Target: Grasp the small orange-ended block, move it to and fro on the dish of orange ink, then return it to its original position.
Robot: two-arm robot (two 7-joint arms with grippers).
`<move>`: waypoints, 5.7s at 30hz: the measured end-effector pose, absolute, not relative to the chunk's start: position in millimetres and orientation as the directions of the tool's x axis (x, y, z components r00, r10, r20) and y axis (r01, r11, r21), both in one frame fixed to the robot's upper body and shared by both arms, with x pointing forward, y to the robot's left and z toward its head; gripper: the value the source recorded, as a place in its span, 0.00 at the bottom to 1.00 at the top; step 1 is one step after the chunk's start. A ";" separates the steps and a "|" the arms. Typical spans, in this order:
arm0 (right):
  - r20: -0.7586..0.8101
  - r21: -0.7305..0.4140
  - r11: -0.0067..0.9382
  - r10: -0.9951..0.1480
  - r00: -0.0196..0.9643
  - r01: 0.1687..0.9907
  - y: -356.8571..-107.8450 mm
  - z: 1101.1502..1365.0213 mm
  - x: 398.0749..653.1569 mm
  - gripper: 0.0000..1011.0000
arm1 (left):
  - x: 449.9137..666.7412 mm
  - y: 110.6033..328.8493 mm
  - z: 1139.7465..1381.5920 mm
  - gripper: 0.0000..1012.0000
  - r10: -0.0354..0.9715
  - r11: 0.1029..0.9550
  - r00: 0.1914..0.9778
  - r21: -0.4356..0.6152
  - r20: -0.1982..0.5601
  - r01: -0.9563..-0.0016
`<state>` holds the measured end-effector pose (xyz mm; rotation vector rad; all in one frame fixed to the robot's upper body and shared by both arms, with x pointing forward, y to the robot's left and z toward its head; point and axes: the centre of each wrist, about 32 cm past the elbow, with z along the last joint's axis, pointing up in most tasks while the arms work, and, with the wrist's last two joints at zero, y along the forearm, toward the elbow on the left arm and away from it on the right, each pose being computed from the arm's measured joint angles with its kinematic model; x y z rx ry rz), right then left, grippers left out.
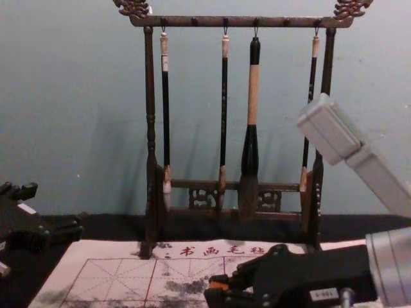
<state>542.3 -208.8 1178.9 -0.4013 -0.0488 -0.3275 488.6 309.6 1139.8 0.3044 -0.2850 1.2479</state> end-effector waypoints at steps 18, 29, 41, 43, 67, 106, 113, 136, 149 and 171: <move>0.110 -0.373 0.867 -0.311 0.944 0.329 -202.2 1179.6 550.8 0.13 | 488.6 309.7 1139.8 0.99 0.880 0.287 0.292 0.070 0.374 -0.955; 0.115 -0.375 0.860 -0.328 0.938 0.347 -204.3 1179.9 553.1 0.13 | 488.6 309.7 1139.8 0.99 0.880 0.287 0.292 0.070 0.374 -0.955; 0.123 -0.379 0.851 -0.343 0.931 0.363 -209.0 1180.5 554.0 0.13 | 488.6 309.7 1139.8 0.99 0.880 0.287 0.292 0.070 0.374 -0.955; 0.123 -0.379 0.850 -0.345 0.931 0.365 -209.8 1180.5 554.1 0.13 | 488.6 309.7 1139.8 0.99 0.880 0.287 0.292 0.070 0.374 -0.955; 0.127 -0.369 0.844 -0.369 0.921 0.389 -219.1 1182.2 552.9 0.13 | 488.6 309.7 1139.8 0.99 0.880 0.287 0.292 0.070 0.374 -0.955; 0.102 -0.254 0.667 -0.702 0.705 0.700 -263.6 1221.2 480.1 0.13 | 488.6 309.7 1139.8 0.99 0.880 0.287 0.292 0.070 0.374 -0.955; 0.061 -0.279 0.640 -0.733 0.678 0.716 -262.1 1211.4 470.8 0.13 | 488.6 309.7 1139.8 0.99 0.880 0.287 0.292 0.070 0.374 -0.955; 0.016 -0.325 0.605 -0.765 0.644 0.727 -254.3 1194.7 469.8 0.13 | 488.6 309.7 1139.8 0.99 0.880 0.287 0.292 0.070 0.374 -0.955; 0.010 -0.329 0.607 -0.764 0.645 0.723 -252.2 1191.9 473.6 0.13 | 488.6 309.7 1139.8 0.99 0.880 0.287 0.292 0.070 0.374 -0.955; 0.020 -0.358 0.593 -0.767 0.641 0.721 -247.4 1181.4 476.7 0.13 | 488.6 309.7 1139.8 0.99 0.880 0.287 0.292 0.070 0.374 -0.955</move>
